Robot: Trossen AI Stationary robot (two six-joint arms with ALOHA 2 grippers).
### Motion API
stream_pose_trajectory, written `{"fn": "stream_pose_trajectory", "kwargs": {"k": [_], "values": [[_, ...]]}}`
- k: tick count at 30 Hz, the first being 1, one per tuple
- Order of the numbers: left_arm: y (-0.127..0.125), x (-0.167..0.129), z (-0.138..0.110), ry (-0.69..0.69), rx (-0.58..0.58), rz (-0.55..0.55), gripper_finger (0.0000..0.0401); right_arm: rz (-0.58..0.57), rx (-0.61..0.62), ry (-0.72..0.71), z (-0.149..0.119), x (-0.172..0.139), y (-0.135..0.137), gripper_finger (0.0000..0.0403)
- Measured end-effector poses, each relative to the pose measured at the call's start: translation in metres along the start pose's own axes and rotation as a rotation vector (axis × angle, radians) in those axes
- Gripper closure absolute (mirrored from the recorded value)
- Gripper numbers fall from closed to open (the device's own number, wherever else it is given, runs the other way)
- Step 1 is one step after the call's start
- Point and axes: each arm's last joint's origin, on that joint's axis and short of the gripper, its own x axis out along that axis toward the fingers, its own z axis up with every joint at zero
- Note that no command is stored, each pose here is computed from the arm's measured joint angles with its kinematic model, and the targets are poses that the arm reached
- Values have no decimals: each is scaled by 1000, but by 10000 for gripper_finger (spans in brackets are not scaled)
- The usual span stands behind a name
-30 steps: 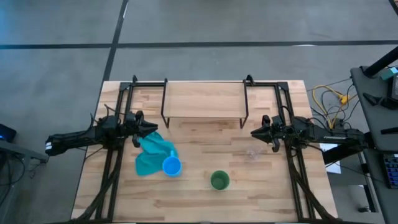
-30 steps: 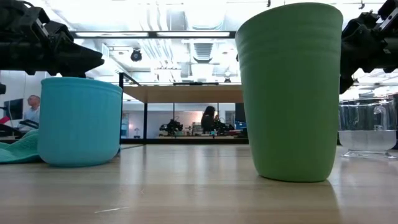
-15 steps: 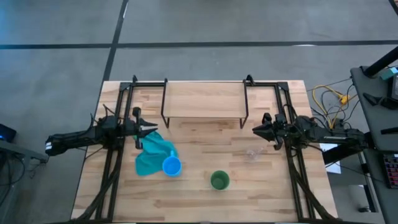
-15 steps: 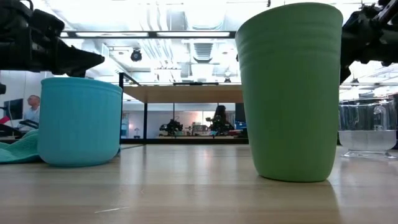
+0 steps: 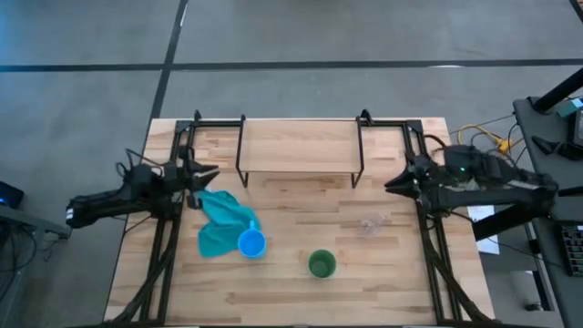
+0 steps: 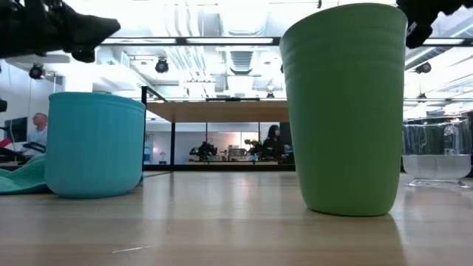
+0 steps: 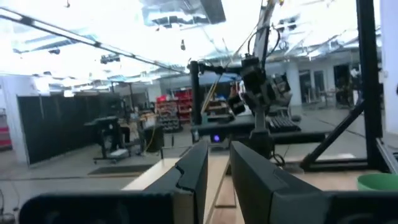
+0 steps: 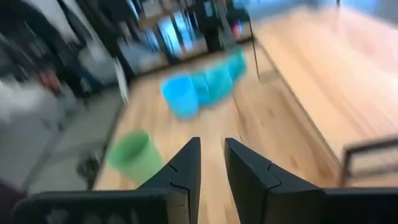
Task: Stack small to large cups/mugs on shelf
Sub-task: Put the transparent mug on the shelf
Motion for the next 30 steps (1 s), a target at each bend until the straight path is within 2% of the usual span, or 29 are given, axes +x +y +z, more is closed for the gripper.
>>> {"fn": "stream_pose_trajectory", "kwargs": {"k": [8, 12, 16, 21, 26, 30], "values": [[3, 8, 21, 175, 4, -14, 344, -132, 49, 549, 24, 33, 0, 335], [5, 19, 40, 198, 3, -17, 344, -178, 92, 737, 27, 60, -4, 335], [9, 27, 63, 171, 2, -13, 344, -194, 122, 806, 35, 84, -6, 335], [12, 29, 90, 109, -43, -3, 344, -201, 126, 813, 56, 106, -5, 335], [15, 24, 106, 51, -174, 6, 344, -206, 125, 815, 73, 124, -4, 335], [15, 17, 111, 13, -205, 8, 344, -255, 183, 932, 73, 131, -5, 335]]}}
